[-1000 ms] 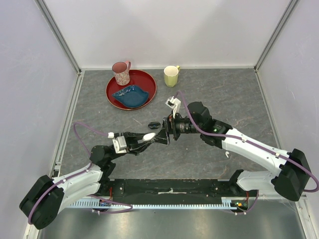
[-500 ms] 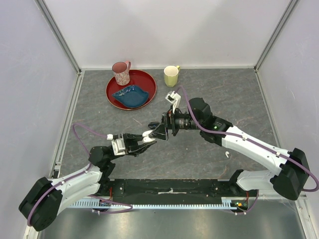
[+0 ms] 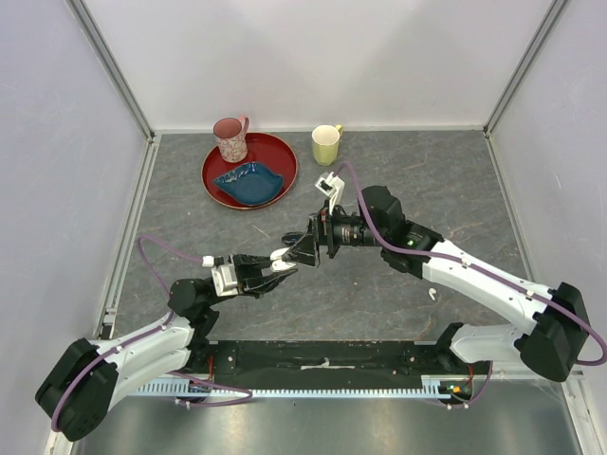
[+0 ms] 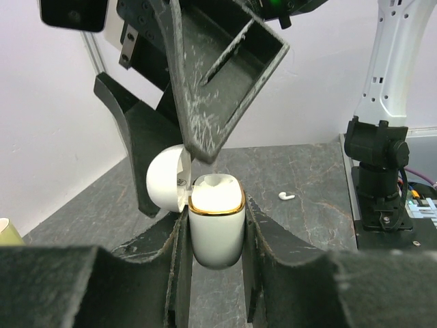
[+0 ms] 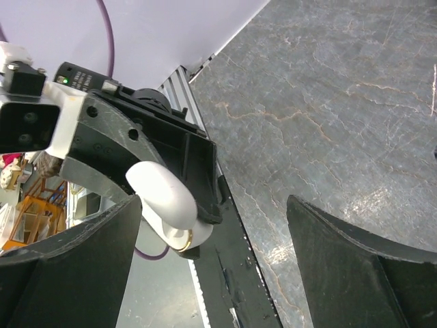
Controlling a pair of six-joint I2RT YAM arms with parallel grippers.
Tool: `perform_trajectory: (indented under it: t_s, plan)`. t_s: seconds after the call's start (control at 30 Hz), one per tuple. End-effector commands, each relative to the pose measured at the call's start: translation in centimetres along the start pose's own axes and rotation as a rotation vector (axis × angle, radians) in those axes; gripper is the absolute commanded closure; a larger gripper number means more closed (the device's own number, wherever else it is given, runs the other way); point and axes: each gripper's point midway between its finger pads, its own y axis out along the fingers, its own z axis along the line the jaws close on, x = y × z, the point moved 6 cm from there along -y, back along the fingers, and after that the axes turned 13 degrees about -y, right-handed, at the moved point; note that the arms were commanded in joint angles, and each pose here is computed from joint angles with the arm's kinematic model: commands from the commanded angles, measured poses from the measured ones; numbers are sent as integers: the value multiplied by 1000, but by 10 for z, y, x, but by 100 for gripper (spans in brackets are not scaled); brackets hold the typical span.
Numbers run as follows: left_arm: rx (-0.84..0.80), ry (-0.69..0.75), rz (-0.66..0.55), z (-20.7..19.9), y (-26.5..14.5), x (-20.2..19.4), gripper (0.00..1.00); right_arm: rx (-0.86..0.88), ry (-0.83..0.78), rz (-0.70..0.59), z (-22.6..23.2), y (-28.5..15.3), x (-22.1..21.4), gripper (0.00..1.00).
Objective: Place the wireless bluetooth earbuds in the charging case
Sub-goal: Open the charging case.
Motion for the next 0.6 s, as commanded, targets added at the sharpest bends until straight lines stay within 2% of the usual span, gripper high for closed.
perform_trajectory:
  t_s: [0.0, 0.23, 0.33, 0.4, 0.47, 0.57]
  plan:
    - [-34, 135, -178, -5, 7, 39, 98, 64, -86, -133, 22, -16, 37, 6]
    - [-22, 129, -176, -4, 7, 38, 98, 72, -98, -159, 29, -26, 42, 6]
    - [-17, 134, -183, -4, 6, 39, 98, -32, -90, -205, 17, -39, 47, 6]
    - [-19, 138, -189, -5, 5, 41, 98, -204, -46, -226, -8, -61, 47, 7]
    - [-21, 142, -194, -6, 5, 43, 98, -496, 29, -279, -56, -92, 51, 14]
    - [-19, 149, -194, -7, 4, 45, 98, -892, 207, -226, -120, -147, 23, 18]
